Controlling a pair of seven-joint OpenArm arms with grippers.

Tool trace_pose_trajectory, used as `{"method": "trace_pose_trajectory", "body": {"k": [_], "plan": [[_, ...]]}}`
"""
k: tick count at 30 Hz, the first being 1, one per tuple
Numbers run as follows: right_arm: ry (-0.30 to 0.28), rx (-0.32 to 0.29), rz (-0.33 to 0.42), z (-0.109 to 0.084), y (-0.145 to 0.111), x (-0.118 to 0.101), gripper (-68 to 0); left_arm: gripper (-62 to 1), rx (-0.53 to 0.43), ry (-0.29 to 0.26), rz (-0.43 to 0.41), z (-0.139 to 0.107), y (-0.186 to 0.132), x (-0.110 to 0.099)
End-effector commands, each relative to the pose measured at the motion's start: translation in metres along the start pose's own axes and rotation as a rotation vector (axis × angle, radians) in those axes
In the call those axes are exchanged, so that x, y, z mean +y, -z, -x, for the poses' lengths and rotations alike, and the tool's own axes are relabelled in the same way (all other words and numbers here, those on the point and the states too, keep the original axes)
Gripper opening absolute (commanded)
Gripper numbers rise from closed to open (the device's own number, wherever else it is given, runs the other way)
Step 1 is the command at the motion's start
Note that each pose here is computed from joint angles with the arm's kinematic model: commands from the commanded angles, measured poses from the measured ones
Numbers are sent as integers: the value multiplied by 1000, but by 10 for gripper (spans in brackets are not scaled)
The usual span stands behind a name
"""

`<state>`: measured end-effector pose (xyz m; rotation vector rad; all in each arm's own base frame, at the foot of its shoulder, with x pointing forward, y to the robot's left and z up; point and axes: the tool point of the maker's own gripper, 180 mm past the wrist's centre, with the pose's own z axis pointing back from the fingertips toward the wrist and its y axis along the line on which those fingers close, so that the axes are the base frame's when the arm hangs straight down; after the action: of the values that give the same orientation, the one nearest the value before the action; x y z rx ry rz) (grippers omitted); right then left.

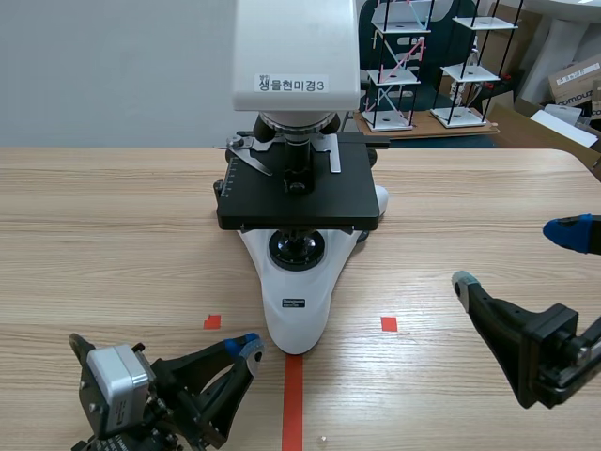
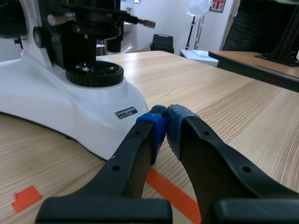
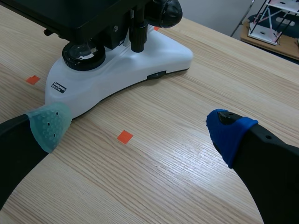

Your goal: Point at the diaphragm

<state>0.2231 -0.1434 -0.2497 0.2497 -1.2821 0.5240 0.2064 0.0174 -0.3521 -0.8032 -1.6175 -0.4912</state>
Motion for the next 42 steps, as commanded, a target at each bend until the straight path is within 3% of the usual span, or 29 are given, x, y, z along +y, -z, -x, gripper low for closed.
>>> {"method": "trace_pose_trajectory", "body": {"k": [1, 10, 22, 26, 42], "plan": [[-1, -29, 0, -9, 0, -1, -33, -577, -9, 5, -15, -1, -3, 6], [-1, -29, 0, -9, 0, -1, -33, -577, -19, 70, -8, 4, -4, 15], [-1, -29, -1, -9, 0, -1, -33, -577, -45, 98, 6, 2, 13, 13], [-1, -29, -1, -9, 0, -1, -33, -577, -69, 137, -51, -4, 14, 25], [-1, -29, -1, -9, 0, -1, -33, -577, -37, 141, -65, 1, 18, 31]]}}
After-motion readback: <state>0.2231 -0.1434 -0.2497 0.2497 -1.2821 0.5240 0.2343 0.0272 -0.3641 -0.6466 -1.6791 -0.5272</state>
